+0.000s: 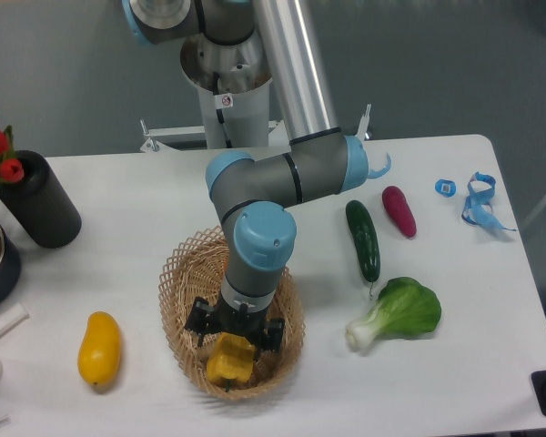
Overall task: Pick up the yellow pepper from the basket
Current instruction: 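Lower the gripper onto the yellow bell pepper in the basket, then close the gripper fingers around the yellow bell pepper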
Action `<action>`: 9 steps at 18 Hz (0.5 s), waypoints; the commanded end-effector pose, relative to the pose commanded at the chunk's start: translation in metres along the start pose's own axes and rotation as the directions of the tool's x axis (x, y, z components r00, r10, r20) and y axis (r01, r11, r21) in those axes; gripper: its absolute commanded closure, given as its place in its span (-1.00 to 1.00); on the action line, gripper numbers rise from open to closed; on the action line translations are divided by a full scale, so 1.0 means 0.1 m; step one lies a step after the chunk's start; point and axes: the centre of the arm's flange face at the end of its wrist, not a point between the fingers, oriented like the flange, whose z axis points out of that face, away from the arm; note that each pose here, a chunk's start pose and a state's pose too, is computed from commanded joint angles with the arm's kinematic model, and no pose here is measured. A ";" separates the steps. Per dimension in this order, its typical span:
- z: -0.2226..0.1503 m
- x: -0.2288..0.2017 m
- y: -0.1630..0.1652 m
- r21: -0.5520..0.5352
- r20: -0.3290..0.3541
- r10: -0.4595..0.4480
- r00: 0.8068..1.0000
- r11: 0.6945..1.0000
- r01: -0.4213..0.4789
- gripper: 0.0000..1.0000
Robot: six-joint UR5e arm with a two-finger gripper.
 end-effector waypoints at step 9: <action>-0.01 -0.01 -0.01 0.000 0.009 0.004 1.000 1.000 -0.004 -1.00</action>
